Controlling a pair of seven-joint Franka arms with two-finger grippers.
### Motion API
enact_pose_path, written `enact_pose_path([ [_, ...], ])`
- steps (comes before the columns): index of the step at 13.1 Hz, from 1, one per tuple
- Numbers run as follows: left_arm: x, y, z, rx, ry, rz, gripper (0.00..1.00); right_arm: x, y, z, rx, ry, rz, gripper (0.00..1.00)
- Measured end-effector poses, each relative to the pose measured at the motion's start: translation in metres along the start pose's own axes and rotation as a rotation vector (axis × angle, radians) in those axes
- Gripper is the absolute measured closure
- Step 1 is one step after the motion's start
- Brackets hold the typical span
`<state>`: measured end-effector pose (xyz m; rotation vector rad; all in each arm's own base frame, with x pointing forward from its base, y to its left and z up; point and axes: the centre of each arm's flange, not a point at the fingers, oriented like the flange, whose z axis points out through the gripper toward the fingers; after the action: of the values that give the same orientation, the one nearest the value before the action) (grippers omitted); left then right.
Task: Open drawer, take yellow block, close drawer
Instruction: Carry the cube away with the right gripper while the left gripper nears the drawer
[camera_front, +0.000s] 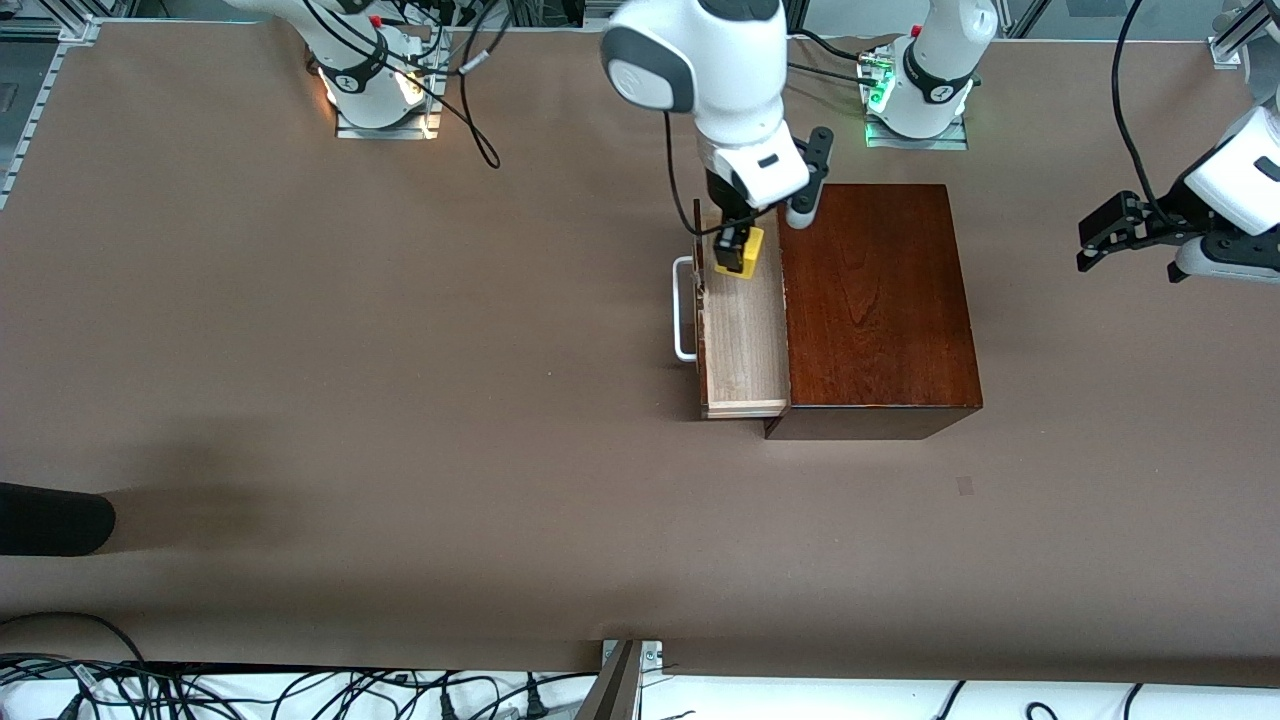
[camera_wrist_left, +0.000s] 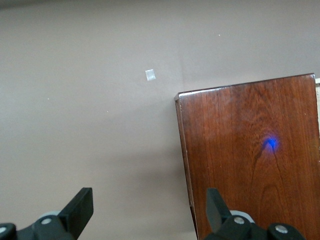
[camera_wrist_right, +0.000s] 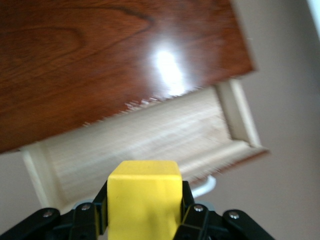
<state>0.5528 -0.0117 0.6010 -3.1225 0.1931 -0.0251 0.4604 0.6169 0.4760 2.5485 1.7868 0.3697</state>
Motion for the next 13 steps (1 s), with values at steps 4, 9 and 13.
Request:
enact_pose_path([
  [4, -0.006, 0.037, 0.003, -0.028, -0.073, 0.068, 0.00, -0.066, 0.137, -0.015, -0.021, -0.064, 0.199, 0.44],
  [9, -0.012, 0.164, 0.023, -0.076, -0.140, 0.434, 0.00, -0.204, 0.302, -0.047, 0.094, -0.077, 0.545, 0.44],
  [13, -0.023, 0.291, 0.081, -0.162, -0.253, 0.675, 0.00, -0.311, 0.334, -0.002, 0.112, -0.255, 0.698, 0.44],
])
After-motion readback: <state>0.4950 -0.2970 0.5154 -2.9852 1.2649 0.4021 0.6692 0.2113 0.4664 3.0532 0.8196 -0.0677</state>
